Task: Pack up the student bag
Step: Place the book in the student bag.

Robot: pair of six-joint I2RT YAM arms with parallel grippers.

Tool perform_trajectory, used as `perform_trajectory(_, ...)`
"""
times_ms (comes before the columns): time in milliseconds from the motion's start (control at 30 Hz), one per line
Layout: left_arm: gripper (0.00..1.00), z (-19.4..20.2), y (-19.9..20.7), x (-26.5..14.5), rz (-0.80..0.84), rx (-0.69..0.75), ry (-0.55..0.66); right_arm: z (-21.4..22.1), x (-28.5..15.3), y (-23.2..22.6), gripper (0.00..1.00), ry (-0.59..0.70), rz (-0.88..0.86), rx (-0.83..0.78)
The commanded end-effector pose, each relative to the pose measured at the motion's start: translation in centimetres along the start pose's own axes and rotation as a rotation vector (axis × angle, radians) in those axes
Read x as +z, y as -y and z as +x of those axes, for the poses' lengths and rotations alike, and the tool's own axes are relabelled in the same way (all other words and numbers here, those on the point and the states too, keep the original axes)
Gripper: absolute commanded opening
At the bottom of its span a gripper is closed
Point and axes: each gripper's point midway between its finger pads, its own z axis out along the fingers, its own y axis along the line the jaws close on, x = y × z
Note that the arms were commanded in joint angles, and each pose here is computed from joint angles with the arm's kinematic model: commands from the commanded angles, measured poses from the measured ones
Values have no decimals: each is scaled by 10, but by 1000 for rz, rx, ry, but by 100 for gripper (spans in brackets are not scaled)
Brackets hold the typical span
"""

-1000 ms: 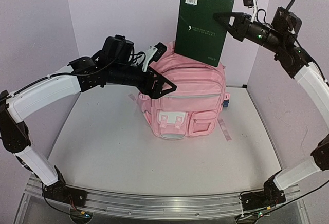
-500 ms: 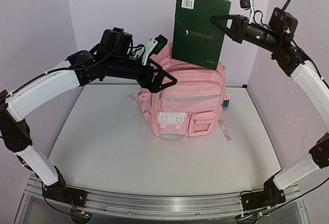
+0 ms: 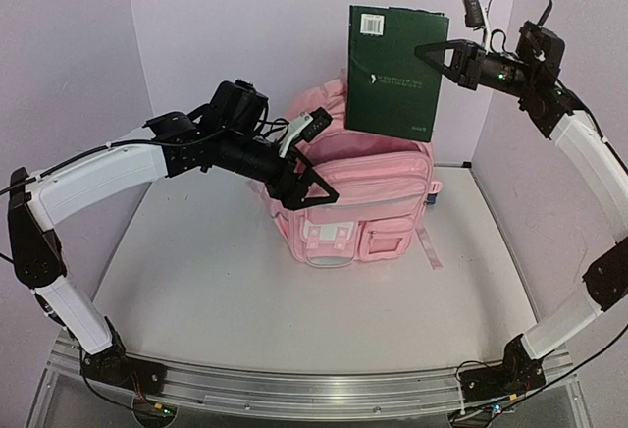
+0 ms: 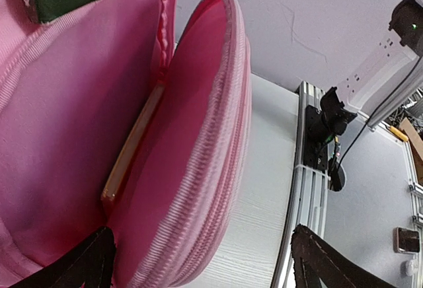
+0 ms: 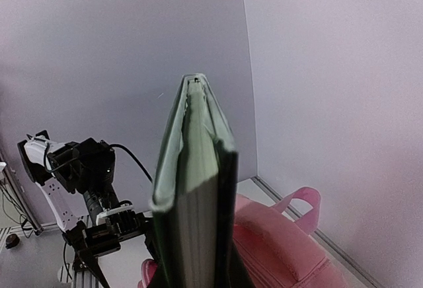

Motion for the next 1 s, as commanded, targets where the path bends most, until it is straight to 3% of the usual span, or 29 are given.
perform_trajectory(0, 87, 24, 17, -2, 89, -51, -85, -24, -8, -30, 0, 21, -84, -159)
perform_trajectory(367, 69, 35, 0, 2, 1, -63, -124, 15, -7, -28, 0, -69, -132, -199)
perform_trajectory(700, 67, 36, 1, 8, 31, -53, -134, 58, 4, 28, 0, -141, 52, -288)
perform_trajectory(967, 65, 36, 3, 12, 53, -56, -142, 82, 32, 29, 0, -139, -16, -392)
